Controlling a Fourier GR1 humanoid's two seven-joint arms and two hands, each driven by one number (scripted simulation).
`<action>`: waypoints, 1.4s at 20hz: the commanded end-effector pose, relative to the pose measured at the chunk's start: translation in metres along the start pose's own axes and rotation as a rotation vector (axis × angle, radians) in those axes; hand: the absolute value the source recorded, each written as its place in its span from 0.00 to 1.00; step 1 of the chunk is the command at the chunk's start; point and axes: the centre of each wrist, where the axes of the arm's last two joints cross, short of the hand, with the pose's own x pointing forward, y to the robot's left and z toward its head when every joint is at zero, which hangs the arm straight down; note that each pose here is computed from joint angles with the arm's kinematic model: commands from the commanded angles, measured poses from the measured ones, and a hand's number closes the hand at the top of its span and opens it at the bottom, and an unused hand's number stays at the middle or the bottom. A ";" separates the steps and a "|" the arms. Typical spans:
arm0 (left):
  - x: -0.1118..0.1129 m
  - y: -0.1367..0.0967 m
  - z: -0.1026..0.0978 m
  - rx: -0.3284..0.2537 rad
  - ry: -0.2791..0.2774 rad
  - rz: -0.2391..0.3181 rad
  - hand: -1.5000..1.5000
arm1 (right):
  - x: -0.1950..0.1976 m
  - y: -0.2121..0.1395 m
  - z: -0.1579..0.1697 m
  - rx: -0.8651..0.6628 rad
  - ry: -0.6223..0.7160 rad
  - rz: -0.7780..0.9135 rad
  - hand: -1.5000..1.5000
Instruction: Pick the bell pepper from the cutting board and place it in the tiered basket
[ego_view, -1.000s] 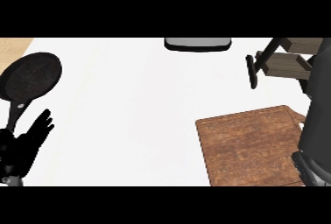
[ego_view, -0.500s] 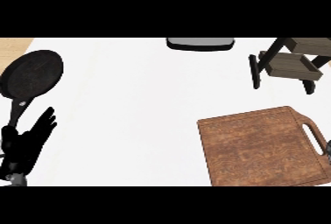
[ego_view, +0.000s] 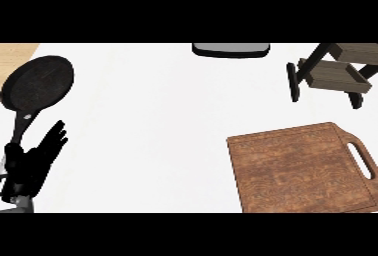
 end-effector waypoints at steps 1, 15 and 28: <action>-0.016 -0.003 0.001 0.015 0.033 0.009 0.50 | -0.014 -0.001 -0.016 -0.015 -0.006 -0.010 1.00; 0.003 -0.003 -0.004 -0.021 0.012 -0.008 0.50 | -0.048 -0.069 -0.037 0.036 -0.259 0.766 1.00; 0.017 -0.014 -0.012 -0.020 0.005 -0.002 0.50 | -0.074 -0.067 -0.047 0.299 -0.016 0.873 1.00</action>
